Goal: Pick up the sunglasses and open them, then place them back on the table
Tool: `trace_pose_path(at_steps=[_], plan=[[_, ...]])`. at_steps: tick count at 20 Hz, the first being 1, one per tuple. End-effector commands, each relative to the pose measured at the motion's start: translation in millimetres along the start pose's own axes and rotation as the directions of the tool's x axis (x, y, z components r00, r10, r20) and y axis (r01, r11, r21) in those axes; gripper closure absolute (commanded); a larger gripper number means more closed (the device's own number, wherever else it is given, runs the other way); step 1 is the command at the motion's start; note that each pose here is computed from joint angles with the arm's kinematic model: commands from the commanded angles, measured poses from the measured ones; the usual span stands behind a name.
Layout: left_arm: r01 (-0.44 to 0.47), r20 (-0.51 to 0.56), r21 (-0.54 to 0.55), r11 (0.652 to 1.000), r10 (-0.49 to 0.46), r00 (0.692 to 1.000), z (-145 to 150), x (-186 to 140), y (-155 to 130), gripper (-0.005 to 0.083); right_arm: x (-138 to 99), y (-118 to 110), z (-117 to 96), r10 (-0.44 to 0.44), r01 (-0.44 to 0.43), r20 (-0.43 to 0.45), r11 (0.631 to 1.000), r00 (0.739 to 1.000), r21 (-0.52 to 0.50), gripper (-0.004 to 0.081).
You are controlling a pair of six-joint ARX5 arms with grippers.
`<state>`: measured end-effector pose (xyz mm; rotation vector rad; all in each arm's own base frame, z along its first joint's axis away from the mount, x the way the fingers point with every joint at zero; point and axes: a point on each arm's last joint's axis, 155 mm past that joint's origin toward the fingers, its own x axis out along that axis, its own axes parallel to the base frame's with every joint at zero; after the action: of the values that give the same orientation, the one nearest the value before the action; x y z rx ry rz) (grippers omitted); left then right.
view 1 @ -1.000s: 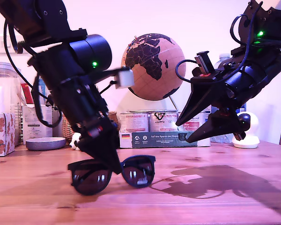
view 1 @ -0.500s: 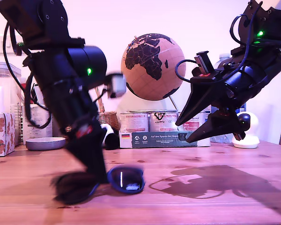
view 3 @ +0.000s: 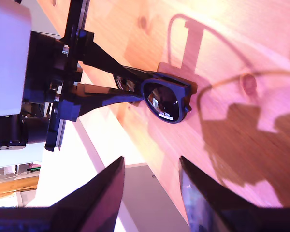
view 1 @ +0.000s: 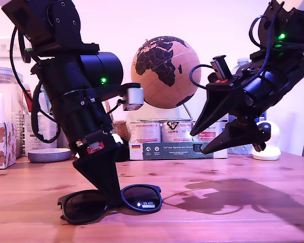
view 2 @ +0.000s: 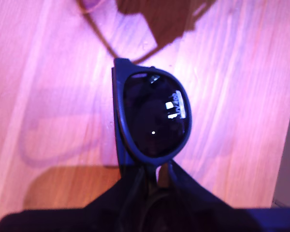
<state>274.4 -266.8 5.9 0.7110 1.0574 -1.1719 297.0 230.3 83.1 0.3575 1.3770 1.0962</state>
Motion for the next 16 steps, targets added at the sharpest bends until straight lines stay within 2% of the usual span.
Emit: trace_pose_path(at_steps=[1, 6, 10, 16], plan=[[0.07, -0.115, -0.03, 0.997, -0.073, 0.991, -35, 29, -15, 0.0769, 0, 2, 4, 0.0, 0.0, 0.003, 1.0, 1.0, -0.01, 0.0452], [0.098, -0.143, -0.046, 0.994, -0.104, 0.984, -31, 17, -19, 0.0791, 0, 2, 4, 0.0, 0.0, 0.003, 1.0, 1.0, -0.01, 0.0452], [0.094, -0.129, -0.041, 0.995, -0.099, 0.987, -15, 0, -15, 0.0793, 0, 2, 4, 0.0, 0.0, 0.003, 1.0, 1.0, -0.009, 0.0452], [-0.045, -0.113, 0.034, 0.998, 0.049, 0.992, 3, -23, 0, 0.0793, -1, -9, 6, -0.053, 0.053, 0.006, 0.998, 0.999, -0.015, 0.0452]])
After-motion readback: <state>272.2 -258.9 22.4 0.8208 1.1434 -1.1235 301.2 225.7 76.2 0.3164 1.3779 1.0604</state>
